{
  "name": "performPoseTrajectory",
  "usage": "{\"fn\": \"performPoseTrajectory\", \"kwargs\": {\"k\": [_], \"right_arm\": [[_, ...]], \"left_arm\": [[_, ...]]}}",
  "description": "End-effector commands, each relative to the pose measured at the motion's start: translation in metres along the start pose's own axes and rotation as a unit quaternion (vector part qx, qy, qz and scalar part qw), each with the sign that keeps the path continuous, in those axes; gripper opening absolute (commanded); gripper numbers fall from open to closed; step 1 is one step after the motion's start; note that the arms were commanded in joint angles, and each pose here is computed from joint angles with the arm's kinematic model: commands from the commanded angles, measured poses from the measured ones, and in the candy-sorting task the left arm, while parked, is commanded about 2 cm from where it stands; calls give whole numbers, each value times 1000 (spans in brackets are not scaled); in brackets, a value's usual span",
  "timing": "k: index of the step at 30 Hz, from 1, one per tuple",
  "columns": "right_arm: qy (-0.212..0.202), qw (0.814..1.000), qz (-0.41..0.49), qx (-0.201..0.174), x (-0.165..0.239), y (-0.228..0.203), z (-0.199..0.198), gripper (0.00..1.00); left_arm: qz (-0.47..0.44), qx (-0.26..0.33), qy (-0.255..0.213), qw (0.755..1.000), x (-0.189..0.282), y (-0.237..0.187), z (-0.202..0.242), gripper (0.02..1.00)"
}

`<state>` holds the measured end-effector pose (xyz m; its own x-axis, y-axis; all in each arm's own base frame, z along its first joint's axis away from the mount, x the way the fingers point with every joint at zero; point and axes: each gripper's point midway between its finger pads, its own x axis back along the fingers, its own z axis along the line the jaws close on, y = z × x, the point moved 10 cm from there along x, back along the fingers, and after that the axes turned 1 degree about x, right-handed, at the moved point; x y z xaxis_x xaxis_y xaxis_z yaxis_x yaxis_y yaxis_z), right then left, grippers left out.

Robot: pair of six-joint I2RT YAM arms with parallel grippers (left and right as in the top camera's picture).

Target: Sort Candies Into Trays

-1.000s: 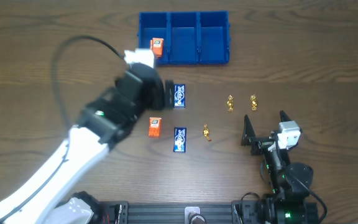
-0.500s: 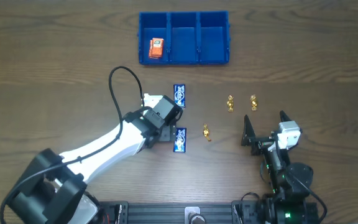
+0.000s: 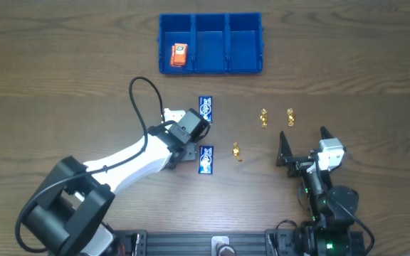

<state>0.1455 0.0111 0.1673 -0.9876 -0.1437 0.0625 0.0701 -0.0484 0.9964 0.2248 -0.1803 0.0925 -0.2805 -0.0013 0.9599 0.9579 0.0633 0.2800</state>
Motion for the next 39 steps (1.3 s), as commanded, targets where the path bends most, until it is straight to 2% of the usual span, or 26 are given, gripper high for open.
{"fn": "performPoseTrajectory", "kwargs": {"k": [1,3,9,12,15,16,17,19,22,27,31,39], "right_arm": [[-1,1000,1,5,0,-1,0,998],[-1,1000,1,5,0,-1,0,998],[-1,1000,1,5,0,-1,0,998],[-1,1000,1,5,0,-1,0,998],[-1,1000,1,4,0,-1,0,998],[-1,1000,1,5,0,-1,0,998],[-1,1000,1,5,0,-1,0,998],[-1,1000,1,4,0,-1,0,998],[-1,1000,1,4,0,-1,0,998],[-1,1000,1,4,0,-1,0,998],[-1,1000,1,5,0,-1,0,998],[-1,1000,1,4,0,-1,0,998]], "left_arm": [[8,0,12,1000,-7,-1,2,461],[8,0,12,1000,-7,-1,2,351],[-17,6,-5,1000,5,6,0,288],[-115,11,-39,993,55,33,-5,288],[-241,11,-56,969,132,72,-6,286],[-279,9,-54,959,159,88,-6,283],[-339,10,-41,940,205,124,-7,288],[-368,10,-26,929,222,168,-9,290],[-359,6,-22,933,209,207,-14,290],[-302,10,-34,953,151,252,-15,299],[-244,18,-53,968,97,266,-11,301],[-212,15,-52,976,58,267,-14,303]]}}
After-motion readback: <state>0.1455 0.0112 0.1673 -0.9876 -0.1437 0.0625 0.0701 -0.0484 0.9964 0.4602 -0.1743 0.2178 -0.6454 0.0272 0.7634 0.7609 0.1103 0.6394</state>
